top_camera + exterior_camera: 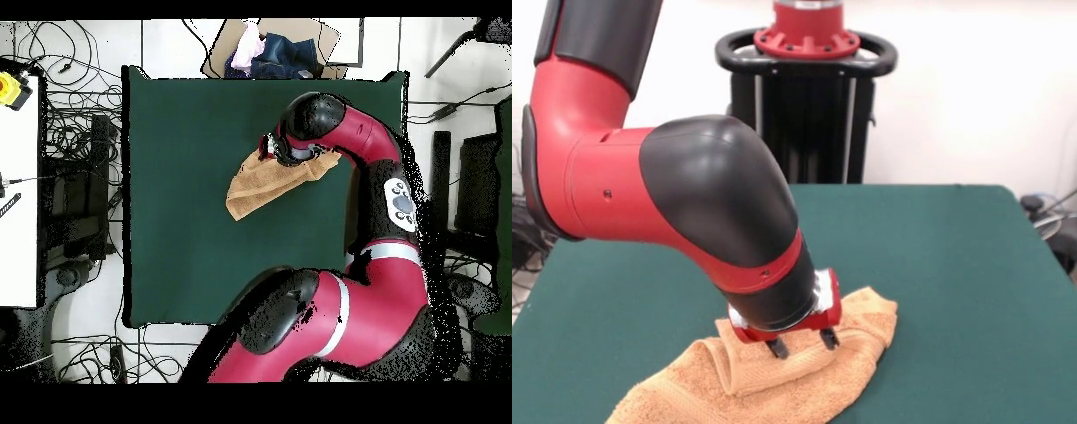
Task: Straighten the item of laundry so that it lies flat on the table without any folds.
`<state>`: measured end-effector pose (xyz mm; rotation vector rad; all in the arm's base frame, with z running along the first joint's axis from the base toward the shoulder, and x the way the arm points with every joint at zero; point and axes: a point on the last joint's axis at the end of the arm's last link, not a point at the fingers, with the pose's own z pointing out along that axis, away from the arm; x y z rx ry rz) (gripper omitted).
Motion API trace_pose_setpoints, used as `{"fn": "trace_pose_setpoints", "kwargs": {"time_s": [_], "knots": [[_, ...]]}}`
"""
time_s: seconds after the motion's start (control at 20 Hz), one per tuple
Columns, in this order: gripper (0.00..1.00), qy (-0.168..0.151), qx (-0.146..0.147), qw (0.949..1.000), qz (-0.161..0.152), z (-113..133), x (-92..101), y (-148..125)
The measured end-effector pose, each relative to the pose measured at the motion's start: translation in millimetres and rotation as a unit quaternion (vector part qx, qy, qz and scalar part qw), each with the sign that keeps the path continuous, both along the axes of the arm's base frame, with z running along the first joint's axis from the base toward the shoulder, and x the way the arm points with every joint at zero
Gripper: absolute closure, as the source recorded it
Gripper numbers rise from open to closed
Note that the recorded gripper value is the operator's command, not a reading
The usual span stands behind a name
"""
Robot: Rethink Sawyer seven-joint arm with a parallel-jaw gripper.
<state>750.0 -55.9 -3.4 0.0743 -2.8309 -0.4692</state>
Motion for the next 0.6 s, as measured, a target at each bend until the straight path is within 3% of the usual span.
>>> {"fn": "trace_pose_setpoints", "kwargs": {"time_s": [0.6], "knots": [[0.0, -0.009, 0.0, 0.9999, -0.008, -11.9, 11.6, -4.6]]}}
